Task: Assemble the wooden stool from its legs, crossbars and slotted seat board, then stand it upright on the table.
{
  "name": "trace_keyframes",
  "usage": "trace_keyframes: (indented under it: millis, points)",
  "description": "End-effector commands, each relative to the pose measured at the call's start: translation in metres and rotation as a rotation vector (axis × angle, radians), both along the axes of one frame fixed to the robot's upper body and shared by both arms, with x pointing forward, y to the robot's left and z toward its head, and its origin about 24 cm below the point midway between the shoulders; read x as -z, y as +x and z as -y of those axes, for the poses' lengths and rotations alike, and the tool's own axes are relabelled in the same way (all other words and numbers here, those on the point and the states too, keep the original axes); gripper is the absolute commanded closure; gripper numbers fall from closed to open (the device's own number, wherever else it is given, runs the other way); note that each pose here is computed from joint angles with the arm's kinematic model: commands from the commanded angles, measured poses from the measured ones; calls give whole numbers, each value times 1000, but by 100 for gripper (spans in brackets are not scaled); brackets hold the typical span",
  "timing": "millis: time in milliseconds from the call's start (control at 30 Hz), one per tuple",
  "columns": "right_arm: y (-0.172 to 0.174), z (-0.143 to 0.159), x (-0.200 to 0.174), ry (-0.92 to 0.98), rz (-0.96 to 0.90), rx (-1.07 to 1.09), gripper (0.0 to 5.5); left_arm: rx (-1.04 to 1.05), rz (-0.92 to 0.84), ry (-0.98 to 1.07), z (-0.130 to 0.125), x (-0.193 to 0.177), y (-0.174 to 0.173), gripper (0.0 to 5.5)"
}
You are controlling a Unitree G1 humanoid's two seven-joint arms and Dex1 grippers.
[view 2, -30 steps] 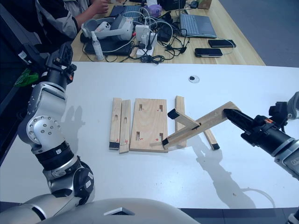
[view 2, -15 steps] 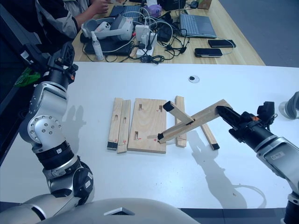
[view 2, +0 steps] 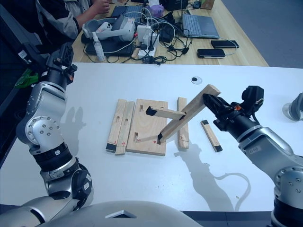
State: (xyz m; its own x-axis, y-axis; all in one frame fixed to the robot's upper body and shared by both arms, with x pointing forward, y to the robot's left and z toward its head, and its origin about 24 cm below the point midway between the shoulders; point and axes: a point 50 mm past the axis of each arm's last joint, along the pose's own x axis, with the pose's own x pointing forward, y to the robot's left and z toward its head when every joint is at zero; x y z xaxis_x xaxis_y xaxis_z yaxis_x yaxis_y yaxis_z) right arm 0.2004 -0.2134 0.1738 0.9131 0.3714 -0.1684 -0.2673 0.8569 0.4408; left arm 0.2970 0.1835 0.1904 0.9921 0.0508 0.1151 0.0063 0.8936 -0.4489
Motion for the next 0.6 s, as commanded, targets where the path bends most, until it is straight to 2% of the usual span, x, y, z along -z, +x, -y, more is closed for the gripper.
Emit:
trace_keyframes:
  millis: [33,233,400,600]
  points:
    - [7,-5,9,-102,-22,20,450,2,-6,8,0,-2,2,335]
    - [20,-7,23,-148,-56,128,450,2,-6,10,-1,-3,3,335]
    - [21,4,36,-301,-105,228,449,7,-5,14,-2,-4,5,335]
    - [24,-7,27,-327,19,212,449,9,0,19,-3,-6,6,335]
